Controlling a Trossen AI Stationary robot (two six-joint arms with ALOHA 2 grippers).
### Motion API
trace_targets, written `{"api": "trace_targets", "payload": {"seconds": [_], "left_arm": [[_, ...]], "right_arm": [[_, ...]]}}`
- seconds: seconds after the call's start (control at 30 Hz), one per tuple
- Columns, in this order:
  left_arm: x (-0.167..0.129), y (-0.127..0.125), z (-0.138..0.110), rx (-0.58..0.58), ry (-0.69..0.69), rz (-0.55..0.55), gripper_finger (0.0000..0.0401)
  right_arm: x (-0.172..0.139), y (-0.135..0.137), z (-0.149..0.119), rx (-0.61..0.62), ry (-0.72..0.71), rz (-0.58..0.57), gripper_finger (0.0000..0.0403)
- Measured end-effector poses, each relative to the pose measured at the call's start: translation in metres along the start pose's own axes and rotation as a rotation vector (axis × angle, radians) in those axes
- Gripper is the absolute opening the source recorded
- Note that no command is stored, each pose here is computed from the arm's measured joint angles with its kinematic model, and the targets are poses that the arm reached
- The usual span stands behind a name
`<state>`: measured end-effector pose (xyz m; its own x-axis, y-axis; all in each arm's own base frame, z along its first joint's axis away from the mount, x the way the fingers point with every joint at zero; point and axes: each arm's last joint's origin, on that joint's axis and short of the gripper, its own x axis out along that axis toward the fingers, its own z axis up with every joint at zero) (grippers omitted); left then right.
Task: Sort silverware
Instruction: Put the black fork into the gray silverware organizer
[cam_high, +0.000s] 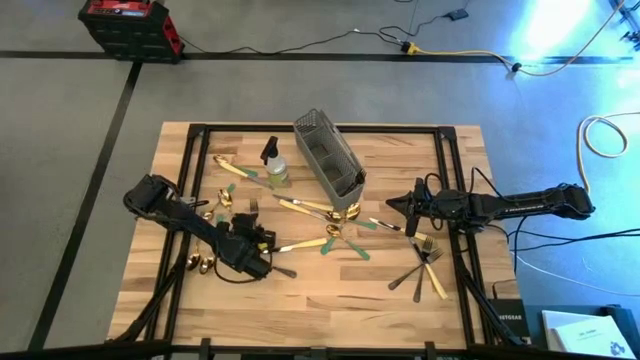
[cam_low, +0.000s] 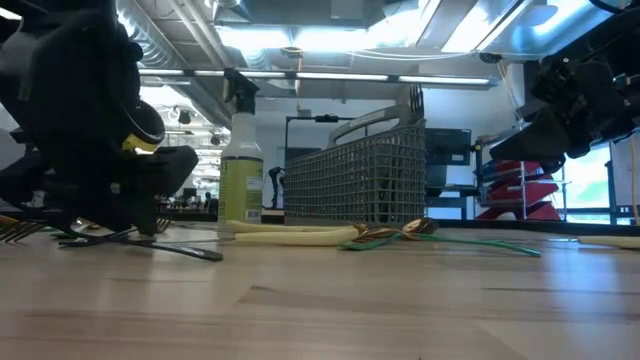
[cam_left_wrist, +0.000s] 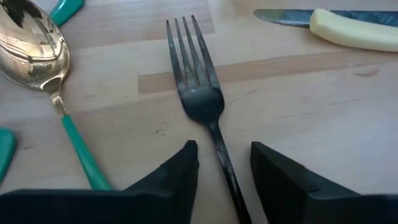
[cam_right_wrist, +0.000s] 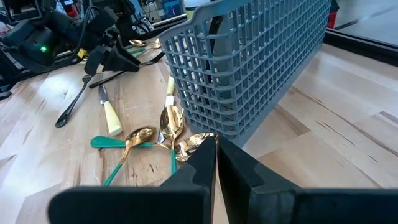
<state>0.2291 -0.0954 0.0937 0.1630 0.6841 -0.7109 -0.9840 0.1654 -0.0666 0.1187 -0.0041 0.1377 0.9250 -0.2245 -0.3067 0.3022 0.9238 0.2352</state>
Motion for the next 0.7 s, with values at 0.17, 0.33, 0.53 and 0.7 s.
{"api": "trace_targets", "payload": {"seconds": [0.17, 0.33, 0.53, 0.7], "left_arm": [[0.0001, -0.0005, -0.0006, -0.014, -0.006, -0.009, 0.0079], [-0.0009, -0.0003, -0.0022, -0.008, -0.012, -0.020, 0.0039], [-0.0046, 0.0013, -0.0063, 0.049, -0.028, -0.042, 0.0005], [-0.0063, 0.0009, -0.0071, 0.086, -0.026, -0.046, 0.0004]], "right_arm": [[0.0000, 0.0000, 0.0000, 0.000, 0.000, 0.000, 0.0000], [0.0000, 0.0000, -0.0001, 0.000, 0.001, 0.000, 0.0000], [0.0000, -0.0003, -0.0009, -0.002, 0.008, -0.003, 0.0000], [0.0000, -0.0003, -0.0009, -0.003, 0.009, -0.003, 0.0000]]}}
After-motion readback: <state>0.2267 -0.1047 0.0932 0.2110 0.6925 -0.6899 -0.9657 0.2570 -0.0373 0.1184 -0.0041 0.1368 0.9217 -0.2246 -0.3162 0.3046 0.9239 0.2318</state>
